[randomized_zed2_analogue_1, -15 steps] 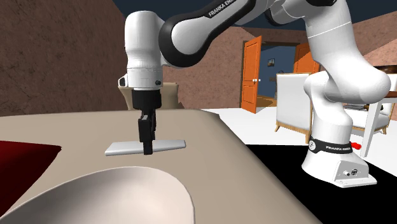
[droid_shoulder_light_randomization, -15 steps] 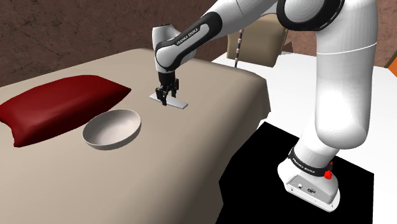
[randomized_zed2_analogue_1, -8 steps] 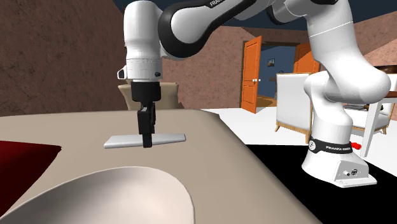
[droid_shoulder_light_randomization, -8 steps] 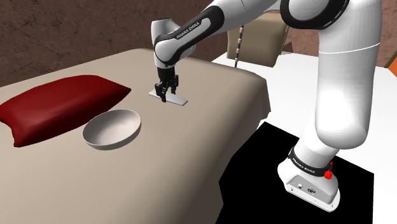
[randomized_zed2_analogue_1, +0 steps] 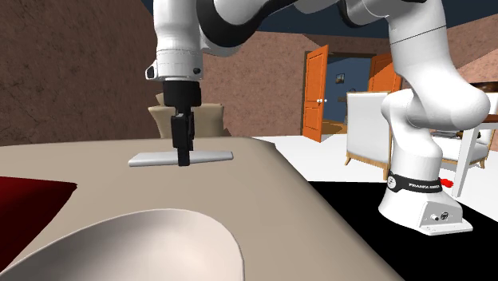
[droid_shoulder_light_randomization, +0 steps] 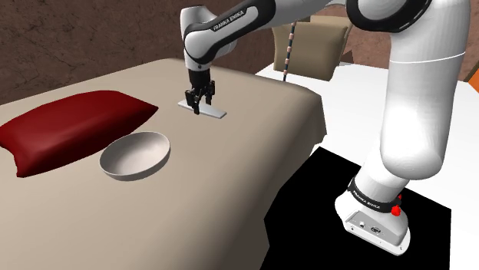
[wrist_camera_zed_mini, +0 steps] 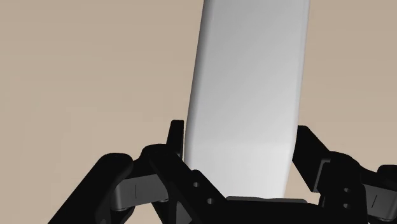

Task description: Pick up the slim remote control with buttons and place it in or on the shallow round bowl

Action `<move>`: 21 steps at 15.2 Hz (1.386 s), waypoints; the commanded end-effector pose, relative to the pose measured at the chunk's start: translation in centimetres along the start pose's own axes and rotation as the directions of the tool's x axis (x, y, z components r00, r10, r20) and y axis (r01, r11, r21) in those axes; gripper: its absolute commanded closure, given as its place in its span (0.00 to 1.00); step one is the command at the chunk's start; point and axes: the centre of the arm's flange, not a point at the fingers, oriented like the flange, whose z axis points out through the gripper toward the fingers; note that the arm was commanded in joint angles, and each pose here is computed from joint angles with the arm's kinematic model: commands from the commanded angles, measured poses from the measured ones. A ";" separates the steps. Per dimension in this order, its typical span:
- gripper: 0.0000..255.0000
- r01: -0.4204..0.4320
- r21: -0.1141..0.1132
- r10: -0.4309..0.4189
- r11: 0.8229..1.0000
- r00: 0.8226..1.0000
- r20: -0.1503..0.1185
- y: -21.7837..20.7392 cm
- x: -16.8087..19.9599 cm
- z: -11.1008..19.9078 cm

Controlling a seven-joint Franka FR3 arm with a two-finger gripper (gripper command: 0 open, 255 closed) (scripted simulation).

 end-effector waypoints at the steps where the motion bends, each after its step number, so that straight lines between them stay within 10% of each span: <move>1: 1.00 0.000 0.000 0.000 1.000 1.000 0.000 0.0 0.1 -1.1; 13: 1.00 0.000 0.000 0.000 1.000 1.000 0.000 0.0 0.1 -7.0; 21: 1.00 0.000 0.000 0.000 1.000 1.000 0.000 -10.6 0.4 -7.0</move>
